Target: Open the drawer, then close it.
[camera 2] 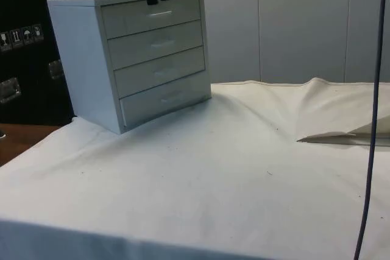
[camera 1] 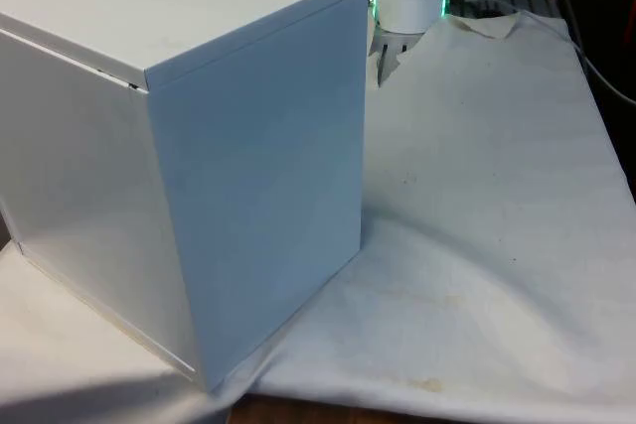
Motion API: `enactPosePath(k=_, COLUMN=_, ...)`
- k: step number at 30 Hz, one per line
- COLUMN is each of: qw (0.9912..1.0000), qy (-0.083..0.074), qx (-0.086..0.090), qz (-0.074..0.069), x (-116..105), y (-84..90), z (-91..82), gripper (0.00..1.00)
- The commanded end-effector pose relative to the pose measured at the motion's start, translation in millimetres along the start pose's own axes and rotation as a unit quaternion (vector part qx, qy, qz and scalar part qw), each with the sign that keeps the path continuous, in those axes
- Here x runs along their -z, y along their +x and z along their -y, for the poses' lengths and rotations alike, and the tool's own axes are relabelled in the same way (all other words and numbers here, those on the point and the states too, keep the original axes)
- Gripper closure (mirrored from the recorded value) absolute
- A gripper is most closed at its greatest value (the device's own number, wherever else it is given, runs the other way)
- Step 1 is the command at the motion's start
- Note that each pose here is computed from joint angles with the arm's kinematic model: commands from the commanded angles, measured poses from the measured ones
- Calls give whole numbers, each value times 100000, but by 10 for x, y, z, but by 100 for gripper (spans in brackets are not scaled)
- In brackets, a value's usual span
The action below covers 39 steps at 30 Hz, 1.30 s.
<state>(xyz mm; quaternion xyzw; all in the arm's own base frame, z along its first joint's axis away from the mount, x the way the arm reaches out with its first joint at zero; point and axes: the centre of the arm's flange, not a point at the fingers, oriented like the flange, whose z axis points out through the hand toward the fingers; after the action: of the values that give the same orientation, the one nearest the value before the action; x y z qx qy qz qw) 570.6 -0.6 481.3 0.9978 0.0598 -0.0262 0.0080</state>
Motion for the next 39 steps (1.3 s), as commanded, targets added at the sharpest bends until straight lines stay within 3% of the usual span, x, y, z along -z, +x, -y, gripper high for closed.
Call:
enactPosePath(k=1, qw=100000, qy=-130, qx=93, qz=-30, x=-3, y=-3, z=-3, gripper=0)
enactPosePath(k=2, qw=99994, qy=-670, qx=304, qz=-827, x=11, y=-25, z=-7, gripper=0)
enactPosePath(k=8, qw=99950, qy=-1832, qx=1159, qz=-2300, x=-16, y=-71, z=-73, gripper=0)
enactPosePath(k=9, qw=99977, qy=-1344, qx=940, qz=-1347, x=-24, y=-55, z=-50, gripper=0)
enactPosePath(k=10, qw=99942, qy=-2012, qx=1351, qz=-2407, x=-20, y=-83, z=-88, gripper=0)
enactPosePath(k=19, qw=99921, qy=-2253, qx=2765, qz=-1761, x=-37, y=-179, z=-221, gripper=0)
enactPosePath(k=27, qw=99826, qy=-2610, qx=5050, qz=-1542, x=-59, y=-307, z=-377, gripper=0)
enactPosePath(k=28, qw=99851, qy=-2282, qx=4772, qz=-1335, x=-57, y=-289, z=-371, gripper=0)
enactPosePath(k=35, qw=99686, qy=-2760, qx=7324, qz=-1205, x=-72, y=-358, z=-456, gripper=0)
enactPosePath(k=36, qw=99713, qy=-2409, qx=7120, qz=-903, x=-79, y=-349, z=-450, gripper=0)
enactPosePath(k=39, qw=99568, qy=-2905, qx=8759, qz=-1005, x=-74, y=-373, z=-475, gripper=0)
